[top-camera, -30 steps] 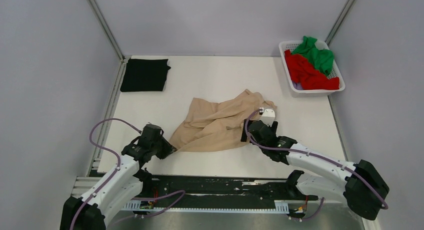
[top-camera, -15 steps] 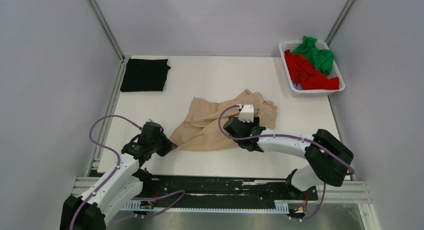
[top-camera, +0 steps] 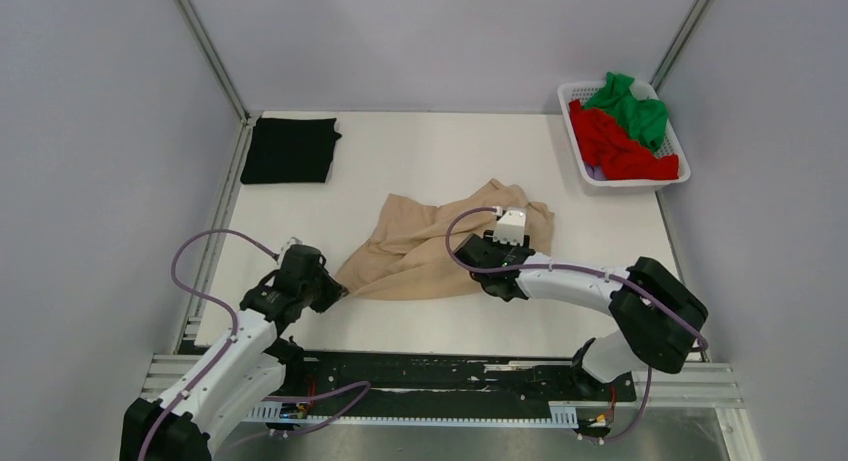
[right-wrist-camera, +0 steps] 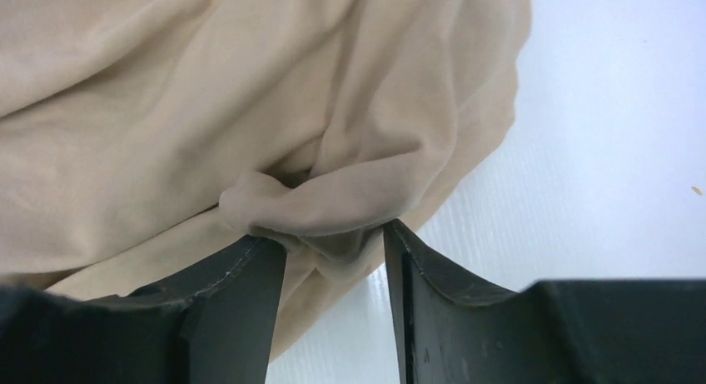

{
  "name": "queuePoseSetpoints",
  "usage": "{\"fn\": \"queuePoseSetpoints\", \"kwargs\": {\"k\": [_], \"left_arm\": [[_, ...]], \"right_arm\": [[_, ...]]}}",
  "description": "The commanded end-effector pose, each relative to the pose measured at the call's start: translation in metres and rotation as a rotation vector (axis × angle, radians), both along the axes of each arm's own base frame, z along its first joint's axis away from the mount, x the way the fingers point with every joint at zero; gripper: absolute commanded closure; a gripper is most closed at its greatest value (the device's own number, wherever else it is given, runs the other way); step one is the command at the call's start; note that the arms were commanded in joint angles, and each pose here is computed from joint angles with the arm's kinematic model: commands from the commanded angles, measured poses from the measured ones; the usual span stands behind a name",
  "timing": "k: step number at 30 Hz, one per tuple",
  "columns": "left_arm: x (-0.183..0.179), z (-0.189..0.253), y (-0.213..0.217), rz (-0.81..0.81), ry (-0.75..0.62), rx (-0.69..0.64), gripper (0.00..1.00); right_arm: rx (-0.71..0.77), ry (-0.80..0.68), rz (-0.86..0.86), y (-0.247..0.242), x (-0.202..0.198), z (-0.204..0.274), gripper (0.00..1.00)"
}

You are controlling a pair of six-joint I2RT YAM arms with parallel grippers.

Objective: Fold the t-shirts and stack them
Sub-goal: Flatten out the tshirt

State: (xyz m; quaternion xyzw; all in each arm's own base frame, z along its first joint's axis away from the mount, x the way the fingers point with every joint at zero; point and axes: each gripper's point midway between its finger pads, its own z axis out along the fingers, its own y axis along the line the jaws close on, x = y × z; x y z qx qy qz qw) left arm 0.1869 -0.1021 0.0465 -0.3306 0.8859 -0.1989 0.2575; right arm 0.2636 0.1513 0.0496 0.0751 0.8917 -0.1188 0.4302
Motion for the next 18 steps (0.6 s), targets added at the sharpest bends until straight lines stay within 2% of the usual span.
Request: {"fn": "queuePoseSetpoints", "kwargs": {"k": [1, 8, 12, 13, 18], "left_arm": [[0.013, 0.016, 0.013, 0.040, -0.059, 0.069, 1.00], [0.015, 0.018, 0.018, 0.052, -0.068, 0.096, 1.00], [0.017, 0.021, 0.021, 0.059, -0.079, 0.111, 1.00], [0.018, 0.022, 0.022, 0.061, -0.084, 0.114, 1.00], [0.022, 0.030, 0.031, 0.084, -0.100, 0.162, 1.00]], "right_arm": [[0.025, -0.068, -0.087, -0.025, 0.004, 0.019, 0.55], [0.088, -0.088, -0.168, -0.052, 0.008, 0.026, 0.70], [0.135, -0.084, -0.144, -0.055, 0.017, 0.026, 0.96], [0.156, -0.084, -0.119, -0.052, 0.021, 0.026, 1.00], [0.237, -0.098, -0.076, -0.055, 0.036, 0.034, 1.00]]}}
